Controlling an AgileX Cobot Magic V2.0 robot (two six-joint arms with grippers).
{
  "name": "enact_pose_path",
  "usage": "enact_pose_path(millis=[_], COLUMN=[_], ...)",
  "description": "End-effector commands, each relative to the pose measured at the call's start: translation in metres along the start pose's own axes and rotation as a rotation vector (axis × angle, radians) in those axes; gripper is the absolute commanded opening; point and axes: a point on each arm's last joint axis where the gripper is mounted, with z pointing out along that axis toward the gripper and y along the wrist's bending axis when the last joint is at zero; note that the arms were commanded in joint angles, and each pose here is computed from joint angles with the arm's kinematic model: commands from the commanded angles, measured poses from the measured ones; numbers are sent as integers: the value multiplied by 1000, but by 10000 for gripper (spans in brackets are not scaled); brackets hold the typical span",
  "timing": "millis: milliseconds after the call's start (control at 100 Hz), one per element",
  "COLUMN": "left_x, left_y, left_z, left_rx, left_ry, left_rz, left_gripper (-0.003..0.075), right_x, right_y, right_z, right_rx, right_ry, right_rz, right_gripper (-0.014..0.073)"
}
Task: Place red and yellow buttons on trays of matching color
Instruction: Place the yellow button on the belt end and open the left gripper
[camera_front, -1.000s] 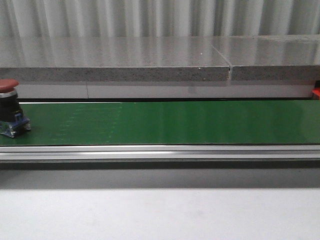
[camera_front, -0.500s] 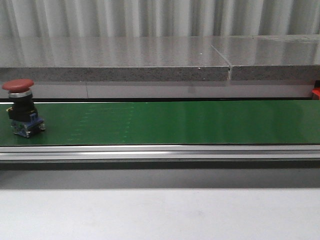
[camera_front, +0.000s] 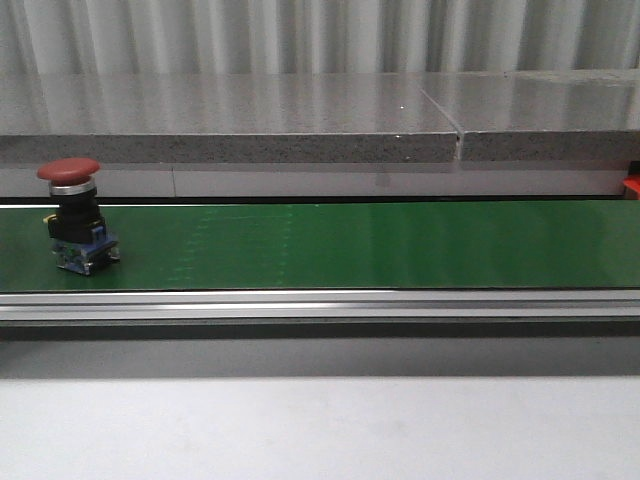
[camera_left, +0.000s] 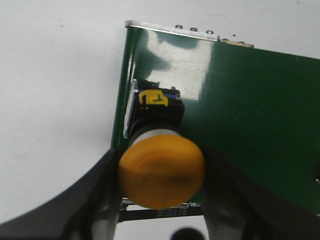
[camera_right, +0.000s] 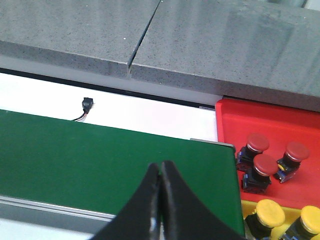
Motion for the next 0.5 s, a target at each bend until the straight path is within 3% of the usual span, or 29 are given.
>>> enact_pose_path(millis=[0,170,240,350,490], left_x=[-2,-7,-7,-8,-13], left_y=[-9,-13,-13,-14,-15], left_z=[-14,-3,-3,-3,-5], left_rx=[35,53,55,65,68], left_ry=[-37,-32,-36,-48,-106], left_rz=[10,38,49,55,50], left_gripper=[240,256,320,484,494], right_x=[-13,-13,-13,-13,-13], right_y=[-2,-2,-2,-2,-2], right_z=[-3,-3,-3,-3,-3], right_rx=[21,20,20,20,20], right_ry=[-86,-85,-85,-85,-85], right_rz=[-15,-15,-15,-15,-15], right_gripper=[-69,-69,-69,-69,-69])
